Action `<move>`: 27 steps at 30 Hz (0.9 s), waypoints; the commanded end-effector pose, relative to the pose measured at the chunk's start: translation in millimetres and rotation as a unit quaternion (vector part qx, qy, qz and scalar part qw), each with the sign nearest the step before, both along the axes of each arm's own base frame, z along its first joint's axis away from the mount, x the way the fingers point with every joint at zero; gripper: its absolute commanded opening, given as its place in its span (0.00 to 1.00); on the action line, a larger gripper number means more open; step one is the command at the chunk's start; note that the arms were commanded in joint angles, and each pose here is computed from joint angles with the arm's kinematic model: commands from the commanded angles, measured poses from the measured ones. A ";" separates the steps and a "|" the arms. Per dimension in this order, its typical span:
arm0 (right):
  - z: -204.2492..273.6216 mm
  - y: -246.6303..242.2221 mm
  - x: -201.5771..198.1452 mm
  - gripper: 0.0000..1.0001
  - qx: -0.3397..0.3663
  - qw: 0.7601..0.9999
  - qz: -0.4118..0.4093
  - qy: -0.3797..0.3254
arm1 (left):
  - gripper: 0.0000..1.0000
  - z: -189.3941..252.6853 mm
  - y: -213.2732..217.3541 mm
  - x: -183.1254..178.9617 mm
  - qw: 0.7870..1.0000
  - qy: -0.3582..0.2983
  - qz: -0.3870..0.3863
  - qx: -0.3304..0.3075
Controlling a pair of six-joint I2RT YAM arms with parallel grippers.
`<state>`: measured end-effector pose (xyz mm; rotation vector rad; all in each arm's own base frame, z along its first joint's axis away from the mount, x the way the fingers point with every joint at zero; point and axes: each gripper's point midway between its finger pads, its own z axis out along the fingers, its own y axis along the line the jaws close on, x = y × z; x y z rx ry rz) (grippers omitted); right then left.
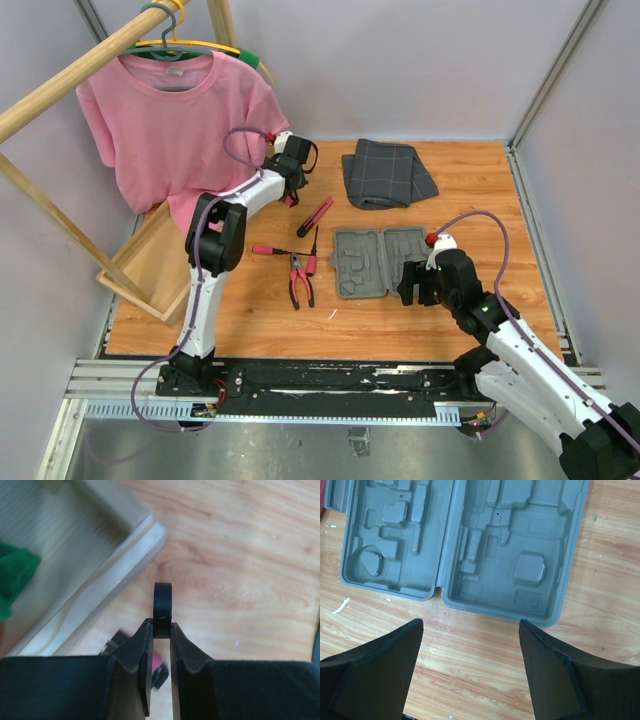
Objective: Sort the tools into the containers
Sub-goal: Pick up the engineering item from the center of the board.
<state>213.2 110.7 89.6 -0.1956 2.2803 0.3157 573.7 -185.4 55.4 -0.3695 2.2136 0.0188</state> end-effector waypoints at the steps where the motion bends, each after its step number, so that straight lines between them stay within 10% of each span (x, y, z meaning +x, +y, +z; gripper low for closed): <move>1: 12.7 -4.2 3.9 0.79 0.011 1.000 -0.009 -0.019 | 0.01 85.6 -6.4 -15.6 0.996 -0.075 -0.019 -0.034; 16: 108.6 22.5 20.9 0.85 0.116 0.963 0.052 -0.236 | 0.01 204.9 -71.1 -166.7 0.923 -0.131 -0.275 -0.236; 27: 182.3 48.3 8.4 0.86 0.132 0.879 0.171 -0.425 | 0.00 226.0 -86.7 -273.7 0.849 -0.105 -0.438 -0.278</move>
